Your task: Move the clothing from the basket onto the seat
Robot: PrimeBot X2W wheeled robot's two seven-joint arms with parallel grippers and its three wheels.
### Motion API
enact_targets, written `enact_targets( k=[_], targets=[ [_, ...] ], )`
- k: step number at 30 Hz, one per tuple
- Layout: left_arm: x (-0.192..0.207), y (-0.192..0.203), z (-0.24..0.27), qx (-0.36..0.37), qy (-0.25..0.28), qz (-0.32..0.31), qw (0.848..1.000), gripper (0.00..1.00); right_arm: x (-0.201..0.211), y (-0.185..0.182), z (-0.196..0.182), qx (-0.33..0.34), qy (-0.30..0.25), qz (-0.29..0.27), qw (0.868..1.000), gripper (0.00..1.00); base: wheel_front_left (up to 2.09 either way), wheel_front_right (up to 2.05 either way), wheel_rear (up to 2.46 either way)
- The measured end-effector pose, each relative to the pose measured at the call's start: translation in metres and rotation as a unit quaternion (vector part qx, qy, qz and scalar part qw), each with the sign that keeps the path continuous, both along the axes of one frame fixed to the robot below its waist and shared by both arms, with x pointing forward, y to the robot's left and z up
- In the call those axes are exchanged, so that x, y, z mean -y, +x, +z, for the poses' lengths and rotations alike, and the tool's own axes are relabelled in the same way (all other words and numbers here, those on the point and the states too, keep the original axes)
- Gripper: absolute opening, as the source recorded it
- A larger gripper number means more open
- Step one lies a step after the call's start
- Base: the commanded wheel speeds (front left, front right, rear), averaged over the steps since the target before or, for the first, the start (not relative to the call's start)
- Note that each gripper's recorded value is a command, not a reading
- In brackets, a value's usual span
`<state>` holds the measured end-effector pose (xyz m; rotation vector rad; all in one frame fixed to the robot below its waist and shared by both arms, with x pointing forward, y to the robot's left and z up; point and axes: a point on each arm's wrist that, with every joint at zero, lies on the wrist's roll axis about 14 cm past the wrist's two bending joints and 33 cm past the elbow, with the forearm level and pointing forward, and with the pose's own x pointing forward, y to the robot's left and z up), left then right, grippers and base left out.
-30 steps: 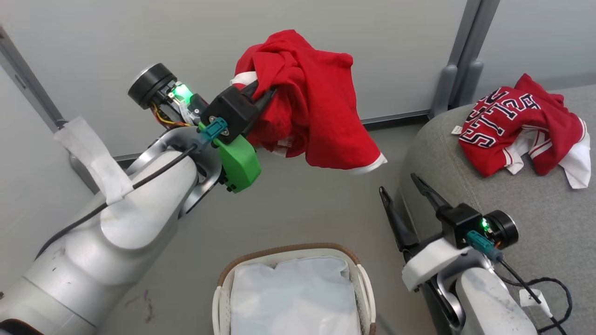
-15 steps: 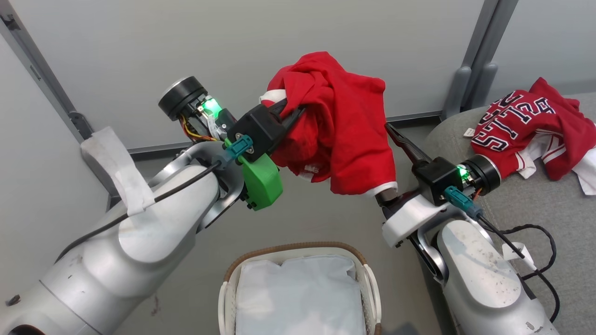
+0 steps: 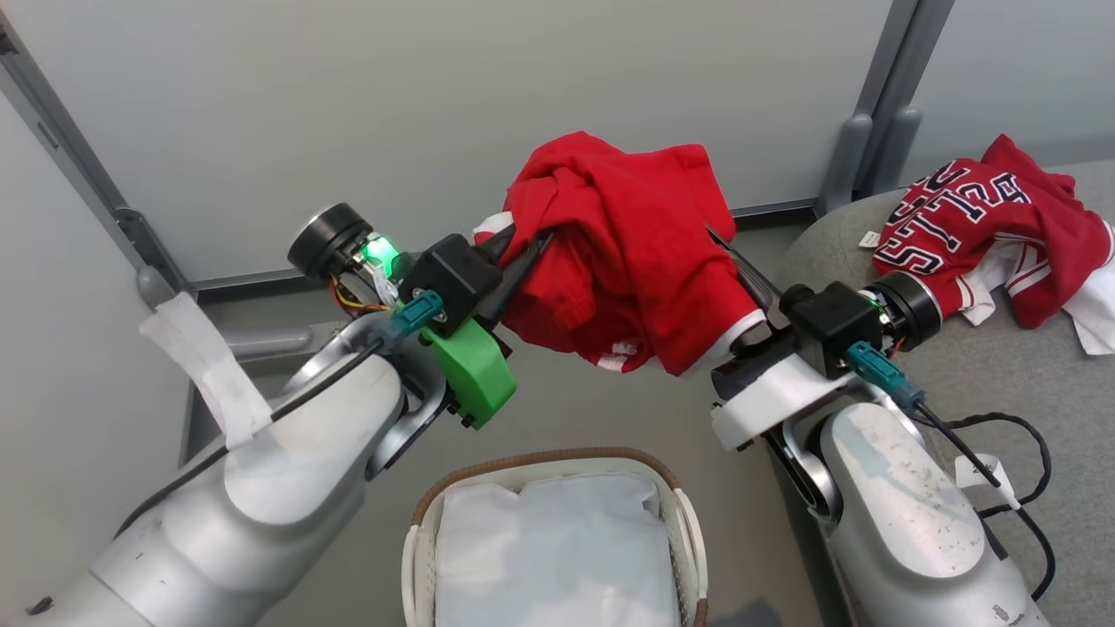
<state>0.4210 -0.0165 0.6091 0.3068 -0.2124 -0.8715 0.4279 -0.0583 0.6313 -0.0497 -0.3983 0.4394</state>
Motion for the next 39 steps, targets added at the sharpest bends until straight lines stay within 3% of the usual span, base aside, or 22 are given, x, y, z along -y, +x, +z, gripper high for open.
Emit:
enact_targets(
  k=[2, 3, 4, 5, 6, 11, 23, 30, 39],
  targets=[
    [0.0, -0.001, -0.005, -0.011, -0.015, 0.003, 1.0, 0.03, 0.003, 0.0, 0.003, 0.004, 0.005, -0.004, 1.0, 0.0, 0.0, 0.0, 0.0],
    [0.0, -0.001, -0.008, -0.016, -0.026, 0.006, 1.0, 0.3, 0.006, 0.0, 0.005, 0.008, 0.009, -0.008, 1.0, 0.0, 0.0, 0.0, 0.0],
    [0.0, -0.001, -0.011, -0.023, -0.034, 0.008, 0.999, 0.48, 0.009, 0.001, 0.007, 0.011, 0.01, -0.012, 1.0, 0.0, 0.0, 0.0, 0.0],
    [0.0, -0.002, -0.014, -0.028, -0.041, 0.01, 0.999, 0.81, 0.01, 0.002, 0.008, 0.013, 0.011, -0.014, 1.0, 0.0, 0.0, 0.0, 0.0],
    [0.0, -0.002, -0.017, -0.033, -0.049, 0.012, 0.998, 1.0, 0.012, 0.003, 0.009, 0.014, 0.012, -0.017, 1.0, 0.0, 0.0, 0.0, 0.0],
    [0.002, -0.004, -0.039, -0.076, -0.096, 0.03, 0.992, 1.0, 0.03, 0.011, 0.011, 0.021, 0.015, -0.045, 0.999, 0.0, 0.0, 0.0, 0.0],
    [0.006, -0.033, -0.11, -0.192, -0.139, 0.058, 0.97, 1.0, 0.073, 0.016, -0.008, 0.001, 0.022, -0.107, 0.994, 0.0, 0.0, 0.0, 0.0],
    [0.007, -0.043, -0.129, -0.225, -0.158, 0.072, 0.959, 1.0, 0.094, 0.01, -0.02, -0.015, 0.027, -0.136, 0.99, 0.0, 0.0, 0.0, 0.0],
    [0.015, -0.04, -0.132, -0.229, -0.169, 0.07, 0.956, 1.0, 0.121, 0.002, -0.019, -0.014, 0.026, -0.171, 0.985, 0.0, 0.0, 0.0, 0.0]
  ],
)
